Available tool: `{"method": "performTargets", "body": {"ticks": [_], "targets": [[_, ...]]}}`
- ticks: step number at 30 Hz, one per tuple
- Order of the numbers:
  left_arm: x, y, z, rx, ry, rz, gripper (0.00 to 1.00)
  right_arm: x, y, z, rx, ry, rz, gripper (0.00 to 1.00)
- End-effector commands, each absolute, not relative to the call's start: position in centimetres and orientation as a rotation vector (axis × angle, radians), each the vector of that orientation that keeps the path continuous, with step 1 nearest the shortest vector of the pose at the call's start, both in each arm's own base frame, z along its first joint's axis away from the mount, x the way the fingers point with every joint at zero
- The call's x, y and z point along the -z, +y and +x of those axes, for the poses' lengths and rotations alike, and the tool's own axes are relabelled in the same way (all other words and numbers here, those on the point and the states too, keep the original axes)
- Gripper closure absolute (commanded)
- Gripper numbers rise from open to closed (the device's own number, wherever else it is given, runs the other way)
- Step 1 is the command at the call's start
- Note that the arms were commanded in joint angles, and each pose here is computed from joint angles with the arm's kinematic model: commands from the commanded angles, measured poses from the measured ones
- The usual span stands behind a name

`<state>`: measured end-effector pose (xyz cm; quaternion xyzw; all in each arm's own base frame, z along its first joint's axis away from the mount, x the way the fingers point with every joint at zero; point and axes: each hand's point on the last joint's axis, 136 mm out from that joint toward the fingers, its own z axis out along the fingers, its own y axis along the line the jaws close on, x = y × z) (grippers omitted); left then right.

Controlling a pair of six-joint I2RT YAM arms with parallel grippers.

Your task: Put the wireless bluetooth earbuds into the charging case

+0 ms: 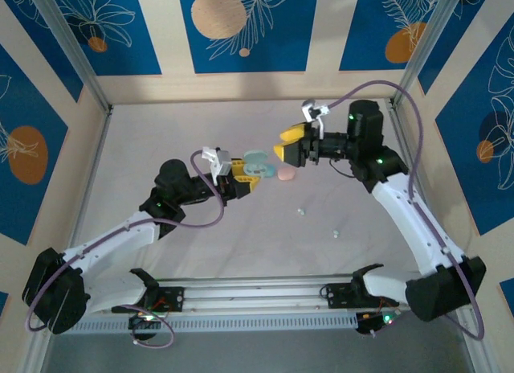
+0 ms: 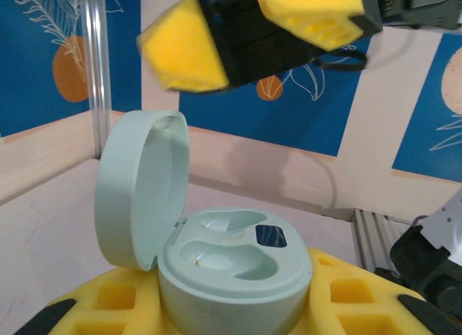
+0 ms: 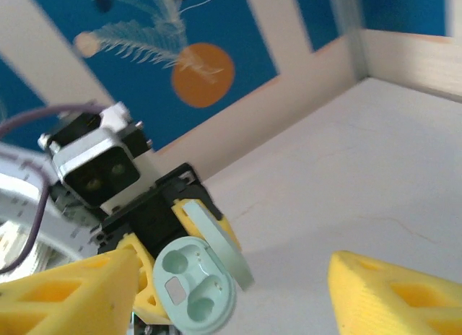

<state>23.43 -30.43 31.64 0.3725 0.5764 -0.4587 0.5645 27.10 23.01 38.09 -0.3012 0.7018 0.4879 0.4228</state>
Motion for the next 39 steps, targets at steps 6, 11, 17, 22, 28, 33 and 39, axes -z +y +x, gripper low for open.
{"method": "performTargets", "body": {"ticks": [6, 11, 17, 22, 28, 33, 39], "targets": [[-33.3, -30.0, 23.8, 1.069, 1.284, 0.785, 0.68, -24.5, 12.0, 31.7, -0.962, 2.404, 0.194, 0.57], [-33.6, -30.0, 23.7, 1.066, 1.280, 0.787, 0.68, -17.4, 11.4, 30.4, -1.098, 2.612, 0.405, 0.65], [-34.0, -29.9, 23.8, 1.060, 1.273, 0.780, 0.68, -11.1, 12.3, 28.4, -0.983, 2.817, 0.446, 0.65], [-34.2, -29.9, 23.7, 1.063, 1.276, 0.782, 0.68, -7.9, 12.0, 27.3, -0.824, 2.945, 0.484, 0.63], [-34.2, -29.7, 23.5, 1.055, 1.280, 0.777, 0.68, -6.6, 7.7, 25.5, -0.535, 2.914, 0.753, 0.61], [-34.0, -29.8, 23.6, 1.058, 1.287, 0.779, 0.68, -5.7, 5.4, 23.5, -0.531, 2.826, 0.971, 0.55], [-33.9, -30.1, 23.7, 1.067, 1.286, 0.779, 0.68, -4.4, 4.9, 22.2, -0.576, 2.803, 1.062, 0.51]]}}
